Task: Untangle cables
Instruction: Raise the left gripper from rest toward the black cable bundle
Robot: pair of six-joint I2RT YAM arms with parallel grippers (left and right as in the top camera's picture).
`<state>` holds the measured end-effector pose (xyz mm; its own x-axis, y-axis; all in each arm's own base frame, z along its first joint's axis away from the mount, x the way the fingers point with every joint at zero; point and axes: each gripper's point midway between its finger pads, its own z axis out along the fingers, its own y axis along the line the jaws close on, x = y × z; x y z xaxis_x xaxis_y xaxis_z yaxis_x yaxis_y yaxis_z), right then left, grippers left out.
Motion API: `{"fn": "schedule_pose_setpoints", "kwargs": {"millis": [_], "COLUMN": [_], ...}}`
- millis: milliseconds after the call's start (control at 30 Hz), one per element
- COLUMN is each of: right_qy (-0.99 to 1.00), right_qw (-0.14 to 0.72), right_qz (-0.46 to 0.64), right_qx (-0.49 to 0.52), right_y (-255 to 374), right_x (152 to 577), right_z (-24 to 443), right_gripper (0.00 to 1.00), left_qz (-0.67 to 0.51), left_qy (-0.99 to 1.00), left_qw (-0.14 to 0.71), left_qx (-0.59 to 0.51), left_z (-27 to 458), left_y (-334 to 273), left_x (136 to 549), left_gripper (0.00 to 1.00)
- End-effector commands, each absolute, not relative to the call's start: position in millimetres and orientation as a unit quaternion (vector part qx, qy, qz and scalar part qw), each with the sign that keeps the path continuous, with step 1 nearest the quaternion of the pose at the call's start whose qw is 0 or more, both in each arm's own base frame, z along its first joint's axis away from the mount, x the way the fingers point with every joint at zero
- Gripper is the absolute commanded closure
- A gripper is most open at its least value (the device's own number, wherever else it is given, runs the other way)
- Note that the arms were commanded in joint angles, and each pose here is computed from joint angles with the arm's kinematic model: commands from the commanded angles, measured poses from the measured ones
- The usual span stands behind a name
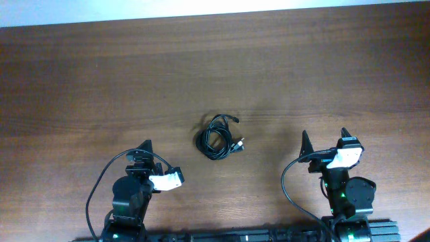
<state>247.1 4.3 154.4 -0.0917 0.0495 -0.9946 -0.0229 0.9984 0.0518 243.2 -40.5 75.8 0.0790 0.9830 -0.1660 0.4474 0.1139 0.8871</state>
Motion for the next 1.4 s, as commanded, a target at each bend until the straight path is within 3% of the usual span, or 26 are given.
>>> {"fn": "schedule_pose_setpoints", "kwargs": {"millis": [0, 533, 833, 1133, 1267, 1367], "right_qy": [0.741, 0.741, 0.741, 0.741, 0.741, 0.741], "right_qw": [0.671, 0.671, 0.671, 0.671, 0.671, 0.671], "right_qz": [0.026, 0.026, 0.026, 0.026, 0.026, 0.026], "right_qx": [0.010, 0.010, 0.010, 0.010, 0.010, 0.010], "right_y": [4, 4, 4, 4, 4, 4], "right_x": [247, 247, 247, 247, 247, 247], "right_z": [151, 151, 151, 151, 151, 151], "right_gripper": [0.01, 0.01, 0.01, 0.01, 0.01, 0.01], "left_qz": [0.308, 0.310, 0.341, 0.440, 0.431, 0.326], "left_qy": [0.599, 0.594, 0.498, 0.294, 0.313, 0.441], "left_qw": [0.436, 0.437, 0.416, 0.309, 0.321, 0.442], "left_qx": [0.597, 0.601, 0.680, 0.791, 0.783, 0.710], "left_z": [75, 75, 77, 76, 76, 82], "left_y": [-42, -43, -55, -55, -56, -75], "left_x": [243, 243, 241, 241, 240, 237], "left_gripper": [0.01, 0.01, 0.01, 0.01, 0.01, 0.01]}}
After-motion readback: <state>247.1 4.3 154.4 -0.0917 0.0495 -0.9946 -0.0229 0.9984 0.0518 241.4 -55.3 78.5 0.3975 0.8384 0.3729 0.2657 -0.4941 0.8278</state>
